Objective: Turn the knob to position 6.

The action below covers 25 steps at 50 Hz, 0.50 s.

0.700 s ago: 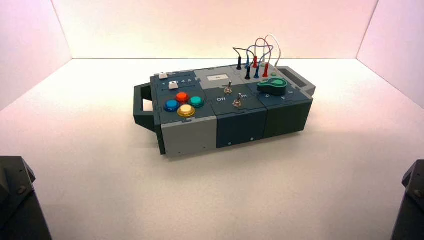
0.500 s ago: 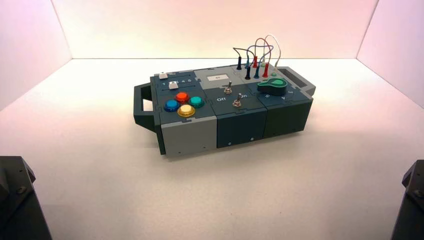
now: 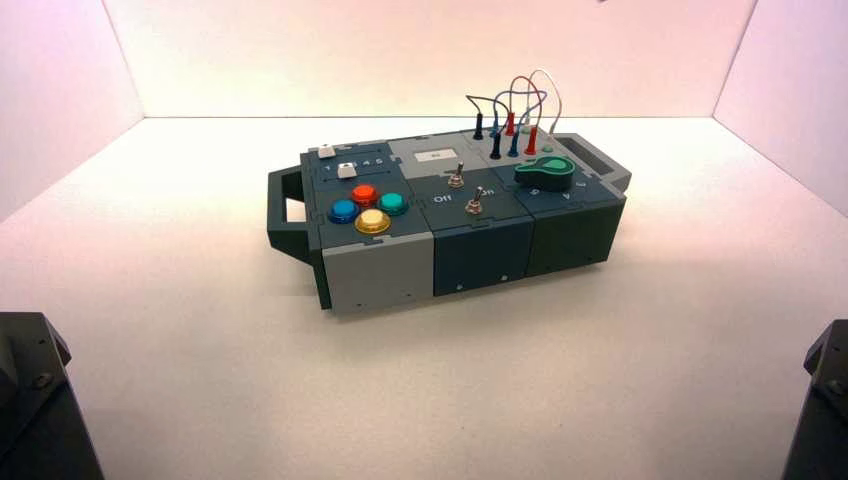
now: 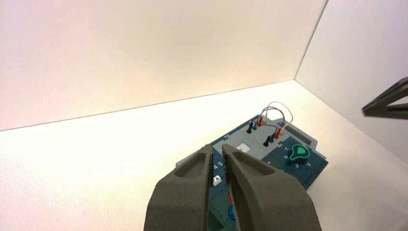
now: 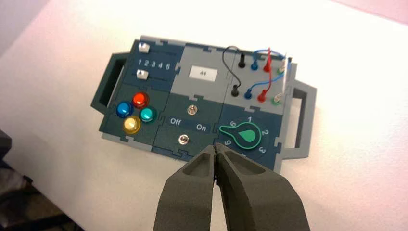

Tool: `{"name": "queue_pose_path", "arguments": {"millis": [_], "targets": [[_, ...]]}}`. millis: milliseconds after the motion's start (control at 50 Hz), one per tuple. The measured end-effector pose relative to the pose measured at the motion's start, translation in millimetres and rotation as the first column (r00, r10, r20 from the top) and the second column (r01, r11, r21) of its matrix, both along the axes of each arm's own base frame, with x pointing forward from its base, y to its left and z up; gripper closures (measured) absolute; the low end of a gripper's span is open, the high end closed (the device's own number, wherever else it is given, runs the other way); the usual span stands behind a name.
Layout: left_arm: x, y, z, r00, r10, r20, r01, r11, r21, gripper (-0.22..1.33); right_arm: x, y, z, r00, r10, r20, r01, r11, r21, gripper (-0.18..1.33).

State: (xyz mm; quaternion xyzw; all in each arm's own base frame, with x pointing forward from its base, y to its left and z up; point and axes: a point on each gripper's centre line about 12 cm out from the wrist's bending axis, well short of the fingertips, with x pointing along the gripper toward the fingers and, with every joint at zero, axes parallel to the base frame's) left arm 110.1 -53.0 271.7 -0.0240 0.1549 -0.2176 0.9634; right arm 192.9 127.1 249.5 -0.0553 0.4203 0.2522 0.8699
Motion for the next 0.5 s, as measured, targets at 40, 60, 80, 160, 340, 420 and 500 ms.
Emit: {"name": "queue_pose_path", "arguments": {"millis": [40,60,80,160,340,420,500], "targets": [[0.4,0.0,0.3,1.0,0.002,0.002,-0.002,1.0,-0.004,0.88,2.4,1.9,-0.7,1.0,0.003,-0.006,-0.003,1.0,-0.005,1.29],[0.4,0.0,0.3,1.0,0.002,0.002,-0.002,1.0,-0.004,0.88,4.7,3.9,-1.5,1.0,0.004,-0.013,-0.004,1.0,-0.008,1.29],[0.5,0.0,0.5,1.0,0.002,0.003,-0.002,1.0,-0.004,0.88,4.9,4.4,-1.3,1.0,0.005,-0.013,-0.006,1.0,-0.008,1.29],[0.5,0.0,0.5,1.0,0.002,0.003,-0.002,1.0,-0.004,0.88,11.7,10.3,-6.8,0.999,0.01,-0.042,-0.011,1.0,-0.023,1.29],[0.4,0.2,0.8,1.0,0.003,0.006,-0.003,1.0,-0.004,0.88,21.0,20.7,-28.3,0.993,0.014,-0.121,-0.02,0.998,-0.054,1.29],[0.4,0.2,0.8,1.0,0.003,0.006,-0.003,1.0,-0.004,0.88,23.1,23.5,-40.0,0.989,0.002,-0.15,-0.01,0.999,-0.049,1.29],[0.3,0.2,2.1,1.0,0.003,0.009,-0.003,1.0,-0.005,0.88,21.6,23.7,-51.0,0.984,-0.012,-0.176,0.004,0.999,-0.043,1.29]]}}
